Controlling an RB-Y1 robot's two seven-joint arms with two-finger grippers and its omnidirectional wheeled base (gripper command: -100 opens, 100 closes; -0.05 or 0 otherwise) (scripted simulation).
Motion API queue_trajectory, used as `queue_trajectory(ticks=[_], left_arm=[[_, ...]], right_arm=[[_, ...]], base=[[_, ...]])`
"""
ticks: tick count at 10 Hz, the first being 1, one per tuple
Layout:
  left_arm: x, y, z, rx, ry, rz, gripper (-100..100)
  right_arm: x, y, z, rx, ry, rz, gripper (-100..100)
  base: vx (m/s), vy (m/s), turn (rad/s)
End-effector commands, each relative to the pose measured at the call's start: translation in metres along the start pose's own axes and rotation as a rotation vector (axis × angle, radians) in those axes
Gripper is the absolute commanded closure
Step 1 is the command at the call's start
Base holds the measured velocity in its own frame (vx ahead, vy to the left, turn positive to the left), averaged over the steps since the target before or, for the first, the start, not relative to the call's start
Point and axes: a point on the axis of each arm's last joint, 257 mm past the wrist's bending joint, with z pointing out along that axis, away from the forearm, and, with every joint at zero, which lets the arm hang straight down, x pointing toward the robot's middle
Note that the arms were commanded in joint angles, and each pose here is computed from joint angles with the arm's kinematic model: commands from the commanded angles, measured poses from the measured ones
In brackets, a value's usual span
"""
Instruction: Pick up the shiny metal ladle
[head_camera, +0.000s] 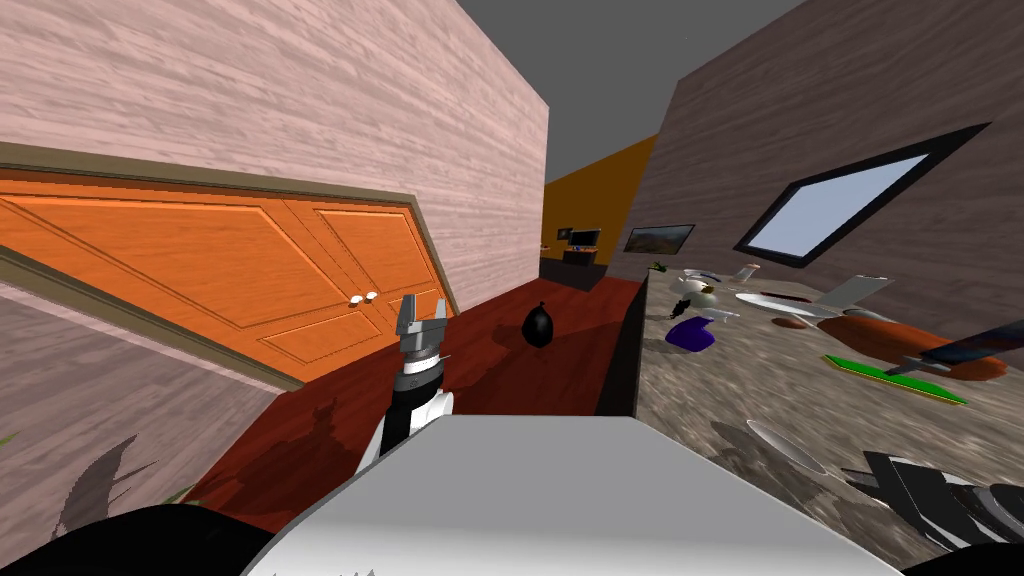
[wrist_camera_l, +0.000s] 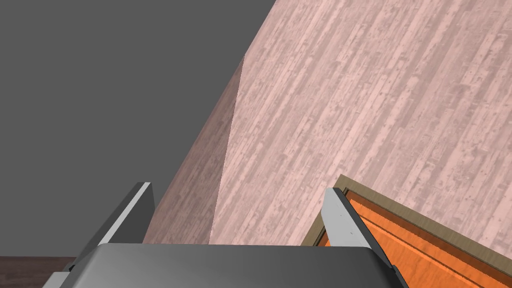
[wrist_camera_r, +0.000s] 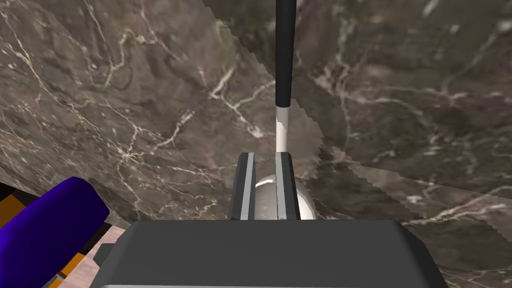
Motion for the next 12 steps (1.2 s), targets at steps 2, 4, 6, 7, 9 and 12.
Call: queue_trajectory(ticks=[2,4,6,7,9,12], left_arm=[[0.000,0.000,0.000,0.000,0.000,0.000,0],[0.000,0.000,0.000,0.000,0.000,0.000,0],[0.000,0.000,0.000,0.000,0.000,0.000,0],[0.000,0.000,0.000,0.000,0.000,0.000,0],[0.000,0.000,0.000,0.000,0.000,0.000,0],[0.000,0.000,0.000,0.000,0.000,0.000,0]], right_arm=[[-0.018,-0.036,-0.008,0.061,-0.027,-0.027,-100],[-0.037,-0.058,-0.012,0.106,-0.060,-0.055,-100],[-0.052,-0.073,-0.015,0.138,-0.083,-0.078,-100],[-0.059,-0.080,-0.016,0.155,-0.094,-0.091,-100],[-0.074,-0.094,-0.019,0.190,-0.117,-0.119,-100],[-0.094,-0.115,-0.024,0.249,-0.146,-0.160,-100]], base=[[-0.063,0.209,0.026],[-0.064,0.178,0.067],[-0.064,0.152,0.064],[-0.044,0.103,0.049],[-0.050,0.083,0.072],[-0.076,0.059,0.074]])
